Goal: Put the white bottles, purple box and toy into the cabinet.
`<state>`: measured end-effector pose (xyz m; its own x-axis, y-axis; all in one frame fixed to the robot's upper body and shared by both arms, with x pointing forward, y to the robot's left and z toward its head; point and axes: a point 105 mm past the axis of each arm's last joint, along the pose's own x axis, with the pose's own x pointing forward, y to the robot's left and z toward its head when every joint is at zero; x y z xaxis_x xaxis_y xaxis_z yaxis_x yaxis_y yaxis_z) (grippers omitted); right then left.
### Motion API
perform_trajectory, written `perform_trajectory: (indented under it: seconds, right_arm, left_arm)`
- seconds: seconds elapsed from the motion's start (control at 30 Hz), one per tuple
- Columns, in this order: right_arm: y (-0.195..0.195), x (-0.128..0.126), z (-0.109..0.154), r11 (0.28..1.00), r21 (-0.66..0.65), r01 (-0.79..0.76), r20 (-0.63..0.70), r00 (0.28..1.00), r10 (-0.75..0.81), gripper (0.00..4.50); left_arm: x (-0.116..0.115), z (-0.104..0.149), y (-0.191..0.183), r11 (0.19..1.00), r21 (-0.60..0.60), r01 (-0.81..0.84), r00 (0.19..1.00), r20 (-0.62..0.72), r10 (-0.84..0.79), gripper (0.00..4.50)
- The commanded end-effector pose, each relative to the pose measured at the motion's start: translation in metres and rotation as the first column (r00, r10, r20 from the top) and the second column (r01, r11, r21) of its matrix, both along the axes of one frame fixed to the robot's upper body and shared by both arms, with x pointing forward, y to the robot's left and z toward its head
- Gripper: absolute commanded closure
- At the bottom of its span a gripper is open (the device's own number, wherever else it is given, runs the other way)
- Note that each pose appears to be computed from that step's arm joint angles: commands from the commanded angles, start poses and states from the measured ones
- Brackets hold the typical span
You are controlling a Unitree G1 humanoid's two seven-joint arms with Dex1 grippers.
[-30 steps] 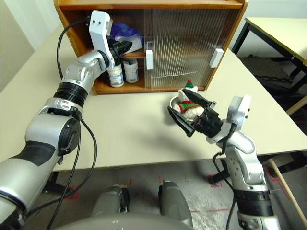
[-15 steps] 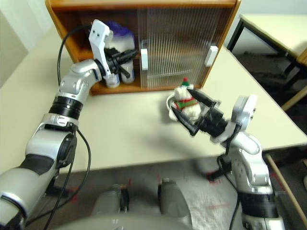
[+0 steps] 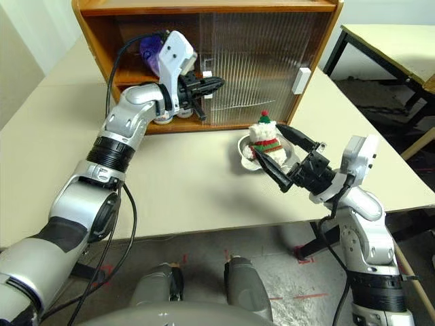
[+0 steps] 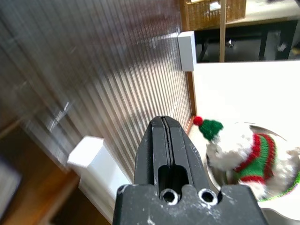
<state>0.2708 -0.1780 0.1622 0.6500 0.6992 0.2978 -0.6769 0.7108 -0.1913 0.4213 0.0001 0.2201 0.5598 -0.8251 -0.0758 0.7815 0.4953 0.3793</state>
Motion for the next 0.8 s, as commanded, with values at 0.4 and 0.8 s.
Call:
perform_trajectory:
  seconds: [0.4,0.8]
  right_arm:
    - [-0.001,-0.005,0.001,1.000,0.000,0.018,0.015,1.000,-0.018,0.00]
    - [0.003,-0.001,-0.001,1.000,0.011,0.001,0.012,1.000,-0.001,0.00]
  left_arm:
    - [0.026,-0.014,-0.007,0.902,0.395,-0.174,0.972,0.218,0.092,4.48]
    - [0.040,-0.012,0.039,0.860,0.419,-0.292,0.953,0.208,0.222,4.48]
